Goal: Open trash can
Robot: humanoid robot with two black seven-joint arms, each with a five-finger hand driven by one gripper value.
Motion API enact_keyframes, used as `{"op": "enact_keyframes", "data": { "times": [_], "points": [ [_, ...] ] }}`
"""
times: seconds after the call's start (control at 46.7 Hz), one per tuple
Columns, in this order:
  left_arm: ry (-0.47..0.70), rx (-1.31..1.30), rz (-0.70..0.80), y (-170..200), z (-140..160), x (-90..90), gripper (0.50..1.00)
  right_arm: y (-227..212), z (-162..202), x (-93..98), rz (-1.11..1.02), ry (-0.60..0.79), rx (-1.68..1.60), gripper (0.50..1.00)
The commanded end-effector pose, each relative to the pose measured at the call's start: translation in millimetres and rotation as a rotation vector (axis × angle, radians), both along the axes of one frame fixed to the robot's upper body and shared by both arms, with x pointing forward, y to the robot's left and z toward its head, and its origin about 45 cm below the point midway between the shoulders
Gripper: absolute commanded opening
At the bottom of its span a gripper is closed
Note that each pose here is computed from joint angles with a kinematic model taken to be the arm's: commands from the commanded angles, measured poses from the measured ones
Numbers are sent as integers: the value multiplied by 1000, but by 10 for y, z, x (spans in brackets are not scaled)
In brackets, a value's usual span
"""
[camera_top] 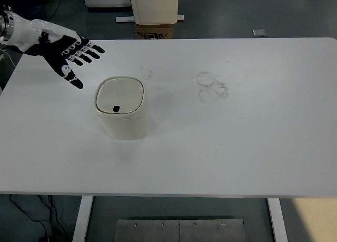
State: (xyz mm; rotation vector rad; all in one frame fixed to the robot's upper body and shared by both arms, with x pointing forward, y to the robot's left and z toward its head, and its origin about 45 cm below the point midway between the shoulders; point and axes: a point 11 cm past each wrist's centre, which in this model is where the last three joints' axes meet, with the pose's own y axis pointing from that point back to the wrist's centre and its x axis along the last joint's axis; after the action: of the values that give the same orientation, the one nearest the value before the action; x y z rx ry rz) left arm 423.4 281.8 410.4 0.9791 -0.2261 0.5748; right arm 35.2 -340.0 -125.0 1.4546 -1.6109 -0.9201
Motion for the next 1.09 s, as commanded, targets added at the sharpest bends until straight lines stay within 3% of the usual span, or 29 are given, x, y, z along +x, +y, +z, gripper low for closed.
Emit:
{"op": "enact_keyframes", "data": {
  "times": [0.0, 0.385, 0.535, 0.706, 1.07],
  "points": [
    [-12, 3, -14, -53, 63, -2, 1000, -1, 0, 0, 0, 0, -1, 991],
    [0, 182, -116, -175, -162, -116, 1000, -1, 0, 0, 0, 0, -1, 991],
    [3, 196, -177, -392, -185, -147, 1000, 1, 0, 0, 0, 0, 1, 991],
    [47, 191, -245, -548, -336, -313, 1000, -1, 0, 0, 0, 0, -1, 991],
    [91, 192, -287, -620, -500, -438, 1000, -1, 0, 0, 0, 0, -1, 991]
  ]
}}
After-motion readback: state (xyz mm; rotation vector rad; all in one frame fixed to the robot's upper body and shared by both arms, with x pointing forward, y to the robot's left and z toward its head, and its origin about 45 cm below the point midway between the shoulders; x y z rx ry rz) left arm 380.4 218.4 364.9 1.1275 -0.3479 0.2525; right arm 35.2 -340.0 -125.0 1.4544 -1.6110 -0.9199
